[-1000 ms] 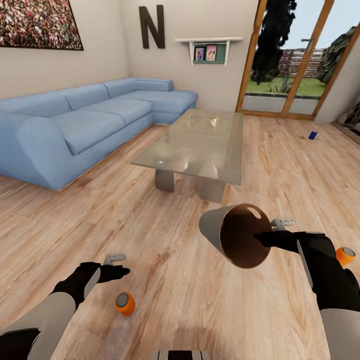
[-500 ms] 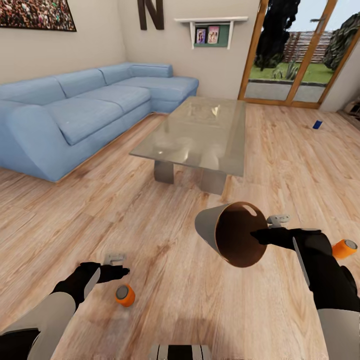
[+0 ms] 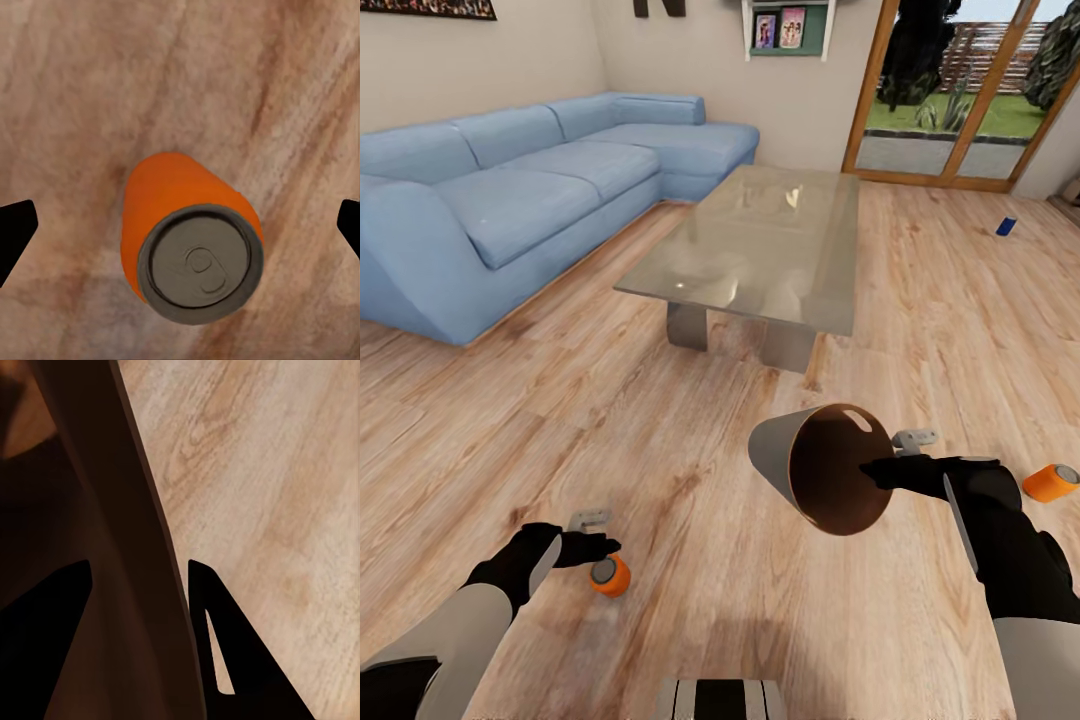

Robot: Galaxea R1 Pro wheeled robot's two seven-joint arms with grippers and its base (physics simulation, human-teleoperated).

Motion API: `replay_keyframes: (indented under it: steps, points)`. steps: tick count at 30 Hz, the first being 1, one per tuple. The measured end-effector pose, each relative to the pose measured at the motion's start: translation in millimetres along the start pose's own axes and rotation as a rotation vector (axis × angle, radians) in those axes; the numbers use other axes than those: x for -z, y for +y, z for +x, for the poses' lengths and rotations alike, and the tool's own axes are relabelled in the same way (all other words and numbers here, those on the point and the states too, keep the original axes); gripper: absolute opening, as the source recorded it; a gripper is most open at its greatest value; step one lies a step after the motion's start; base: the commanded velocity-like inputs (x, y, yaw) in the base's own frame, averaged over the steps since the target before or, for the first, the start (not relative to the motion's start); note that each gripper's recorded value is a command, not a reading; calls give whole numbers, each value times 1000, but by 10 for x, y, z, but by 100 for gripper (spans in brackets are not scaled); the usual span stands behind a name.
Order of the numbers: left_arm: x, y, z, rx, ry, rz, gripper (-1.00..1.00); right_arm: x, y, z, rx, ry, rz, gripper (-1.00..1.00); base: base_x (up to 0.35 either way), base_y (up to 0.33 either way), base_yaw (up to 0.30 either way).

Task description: Put the three can of soda from the living room inside the tash can in the kitchen.

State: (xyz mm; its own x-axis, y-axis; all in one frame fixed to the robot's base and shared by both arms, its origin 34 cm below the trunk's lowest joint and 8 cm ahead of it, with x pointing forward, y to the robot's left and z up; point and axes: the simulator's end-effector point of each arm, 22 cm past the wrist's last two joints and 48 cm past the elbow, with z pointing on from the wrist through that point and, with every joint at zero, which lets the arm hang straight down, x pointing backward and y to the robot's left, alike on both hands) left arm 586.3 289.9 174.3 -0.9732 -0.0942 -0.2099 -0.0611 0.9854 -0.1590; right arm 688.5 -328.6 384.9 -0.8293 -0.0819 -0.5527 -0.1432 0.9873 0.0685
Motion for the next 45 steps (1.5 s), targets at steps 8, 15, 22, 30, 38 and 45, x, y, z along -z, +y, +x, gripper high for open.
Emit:
replay_keyframes:
  steps: [8, 15, 22, 30, 38, 45]
  points:
    - [-10, -95, 6, -2, 6, 12, 100, 0, 2, -2, 2, 0, 1, -100, 0, 0, 0]
    - [-125, -88, 131, 1, 35, 12, 100, -115, -4, 113, 0, 25, -1, -100, 0, 0, 0]
    - [-228, -67, 236, 5, 59, 11, 100, -229, -4, 229, 3, 51, -1, -100, 0, 0, 0]
    - [-310, -47, 319, 8, 76, 9, 100, -338, 50, 342, 19, 79, -8, -100, 0, 0, 0]
    - [-358, -36, 368, 10, 87, 8, 100, -393, 71, 398, 14, 91, -16, -100, 0, 0, 0]
    - [-423, -18, 441, 13, 102, 6, 100, -463, 66, 487, 14, 109, -16, -100, 0, 0, 0]
